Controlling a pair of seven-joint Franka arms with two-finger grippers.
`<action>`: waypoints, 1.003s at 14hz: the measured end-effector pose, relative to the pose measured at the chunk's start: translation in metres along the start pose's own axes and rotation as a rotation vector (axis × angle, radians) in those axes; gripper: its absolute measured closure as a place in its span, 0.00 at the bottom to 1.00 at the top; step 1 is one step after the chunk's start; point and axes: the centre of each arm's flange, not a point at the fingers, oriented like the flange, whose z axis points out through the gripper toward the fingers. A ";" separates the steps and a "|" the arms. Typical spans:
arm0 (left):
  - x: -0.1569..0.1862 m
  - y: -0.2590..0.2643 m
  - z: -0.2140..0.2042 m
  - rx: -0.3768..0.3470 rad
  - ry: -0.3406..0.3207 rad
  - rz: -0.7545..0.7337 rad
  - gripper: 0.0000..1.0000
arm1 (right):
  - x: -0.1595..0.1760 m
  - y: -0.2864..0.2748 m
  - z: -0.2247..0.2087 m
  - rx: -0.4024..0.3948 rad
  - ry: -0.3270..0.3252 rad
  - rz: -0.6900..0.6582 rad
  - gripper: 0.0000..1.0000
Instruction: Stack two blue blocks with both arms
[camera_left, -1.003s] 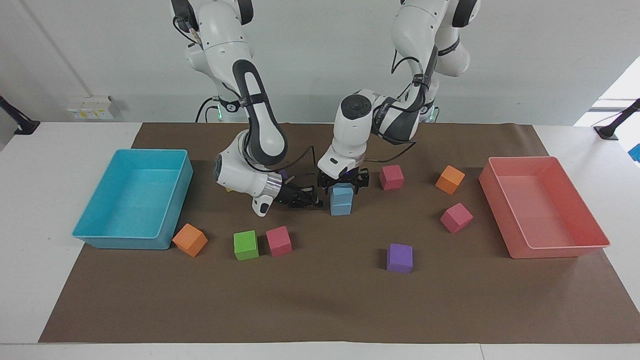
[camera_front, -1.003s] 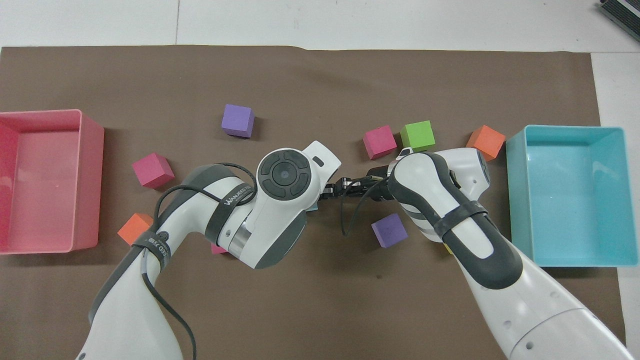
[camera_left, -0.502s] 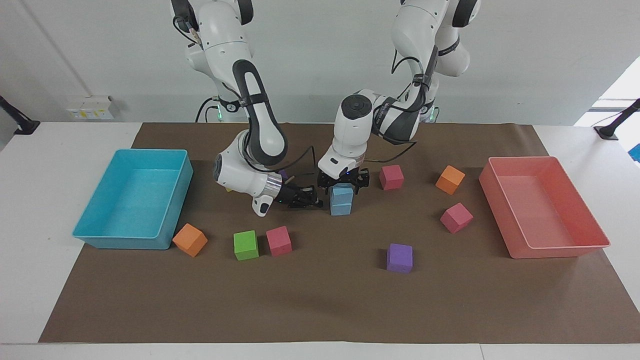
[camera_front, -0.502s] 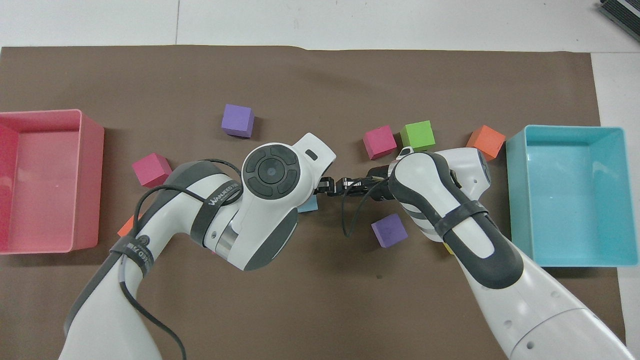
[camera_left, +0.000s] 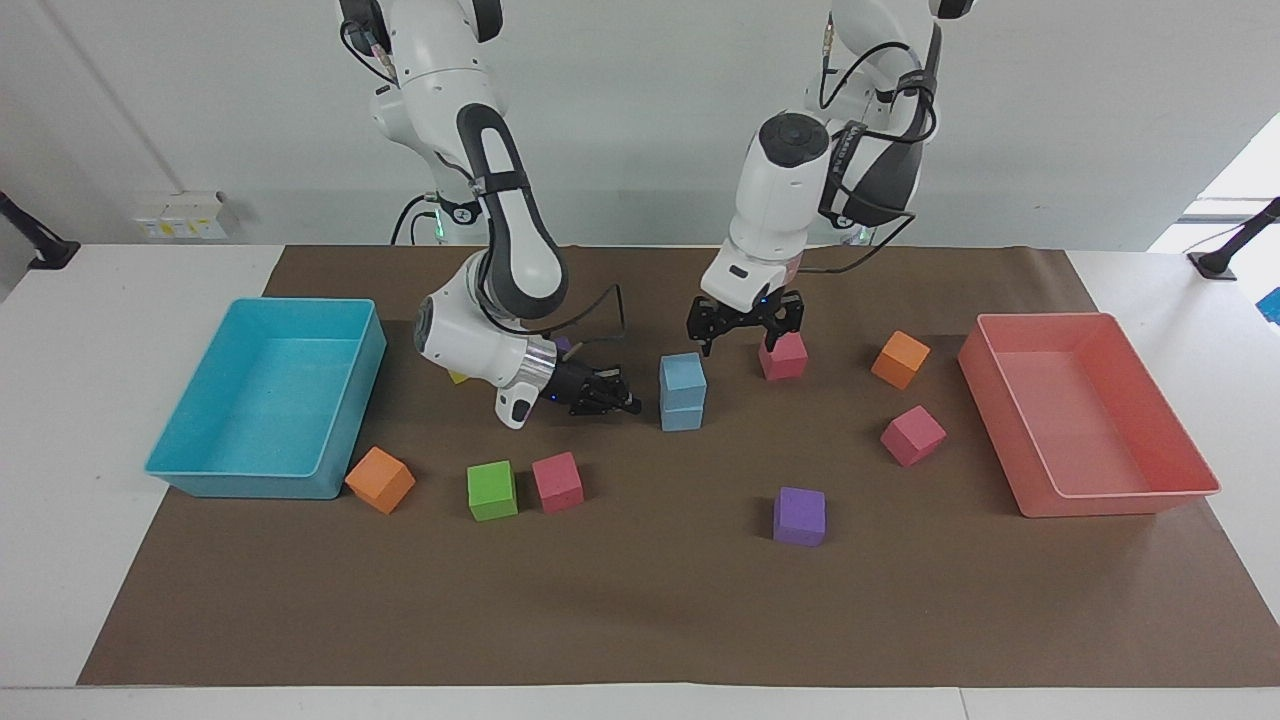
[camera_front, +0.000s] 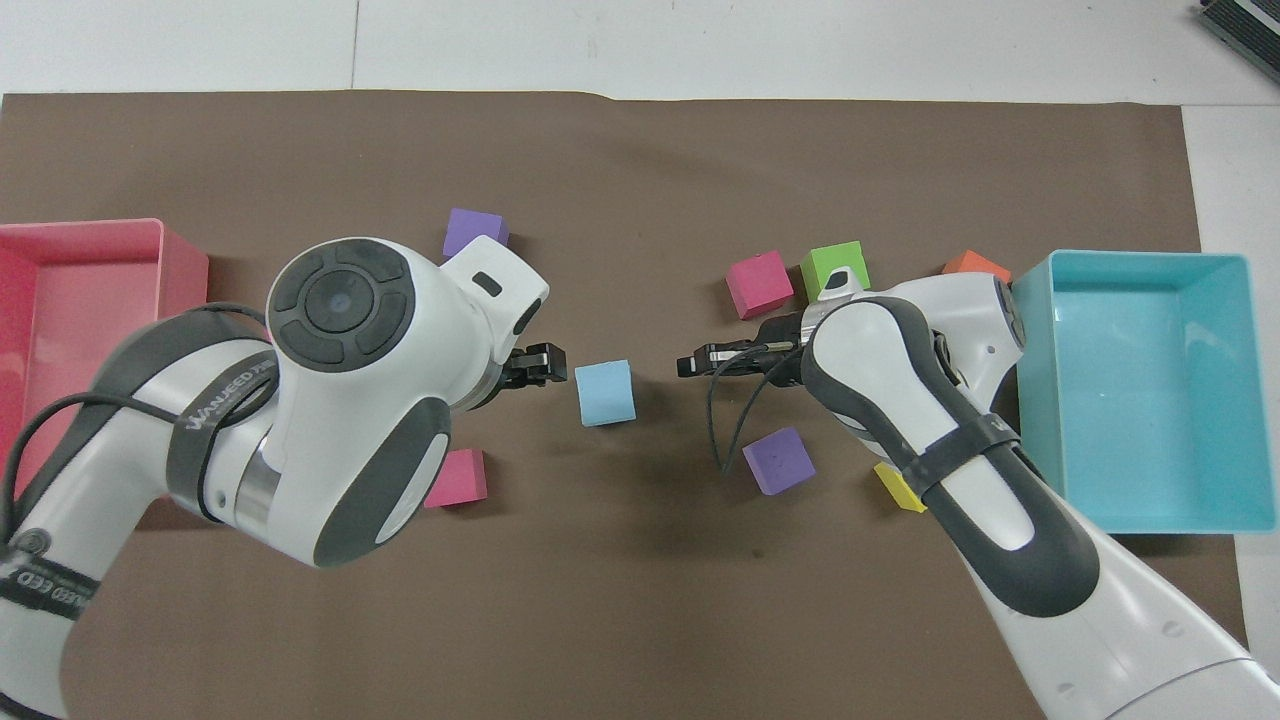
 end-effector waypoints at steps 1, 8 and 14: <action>-0.007 -0.013 0.008 0.012 -0.021 0.017 0.00 | 0.002 -0.004 -0.015 -0.055 -0.005 -0.006 0.98; 0.004 -0.121 0.016 0.017 -0.055 0.104 0.00 | 0.010 -0.049 -0.109 -0.441 -0.022 -0.056 0.43; 0.036 -0.197 -0.061 -0.001 0.010 0.129 0.00 | 0.008 -0.057 -0.190 -0.567 -0.071 0.096 0.00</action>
